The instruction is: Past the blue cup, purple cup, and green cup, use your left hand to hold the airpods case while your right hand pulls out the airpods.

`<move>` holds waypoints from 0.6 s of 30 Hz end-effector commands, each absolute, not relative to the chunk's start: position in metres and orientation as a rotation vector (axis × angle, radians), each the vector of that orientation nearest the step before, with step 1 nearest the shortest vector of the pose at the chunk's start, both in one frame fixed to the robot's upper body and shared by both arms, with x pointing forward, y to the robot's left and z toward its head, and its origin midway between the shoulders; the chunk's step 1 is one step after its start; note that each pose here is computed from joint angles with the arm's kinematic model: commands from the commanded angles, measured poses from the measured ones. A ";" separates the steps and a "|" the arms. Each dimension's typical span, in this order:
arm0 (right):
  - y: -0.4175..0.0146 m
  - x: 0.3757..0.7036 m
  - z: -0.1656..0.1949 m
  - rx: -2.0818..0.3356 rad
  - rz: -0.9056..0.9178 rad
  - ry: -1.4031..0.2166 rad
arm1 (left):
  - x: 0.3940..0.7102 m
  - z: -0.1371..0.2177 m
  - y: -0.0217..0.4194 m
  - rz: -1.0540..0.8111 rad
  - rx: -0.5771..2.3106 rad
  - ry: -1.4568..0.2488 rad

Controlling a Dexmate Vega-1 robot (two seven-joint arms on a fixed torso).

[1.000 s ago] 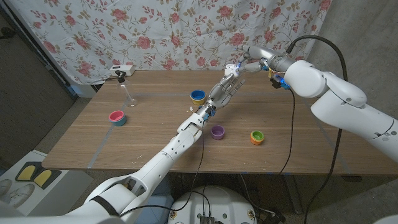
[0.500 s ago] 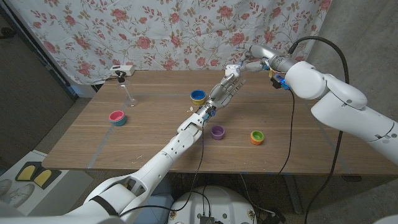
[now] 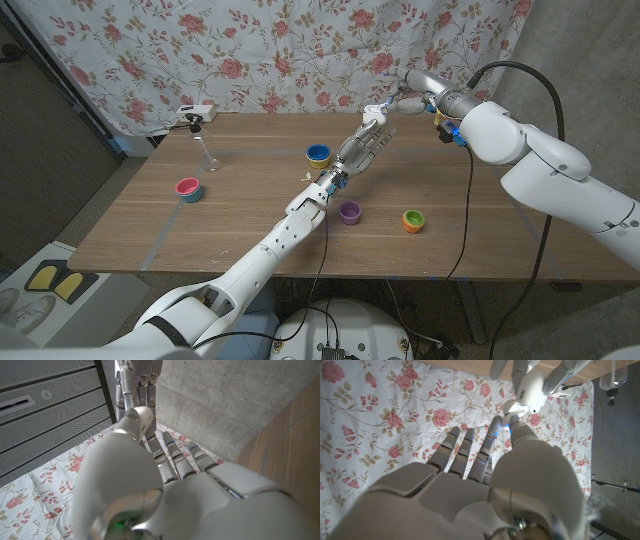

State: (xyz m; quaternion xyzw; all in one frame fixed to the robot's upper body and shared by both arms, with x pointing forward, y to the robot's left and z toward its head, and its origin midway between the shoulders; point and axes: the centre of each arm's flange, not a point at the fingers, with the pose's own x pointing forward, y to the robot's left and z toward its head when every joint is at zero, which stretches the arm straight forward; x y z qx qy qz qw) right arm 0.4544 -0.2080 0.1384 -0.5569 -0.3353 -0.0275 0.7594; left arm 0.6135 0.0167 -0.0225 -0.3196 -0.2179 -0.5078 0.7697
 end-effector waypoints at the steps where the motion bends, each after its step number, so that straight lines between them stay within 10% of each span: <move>1: -0.209 0.451 0.135 -1.181 -0.064 -0.763 | 0.614 -0.024 0.017 -1.090 -0.698 -0.469; 18: -0.222 0.448 0.141 -1.117 -0.118 -0.788 | 0.614 -0.026 0.026 -1.056 -0.712 -0.474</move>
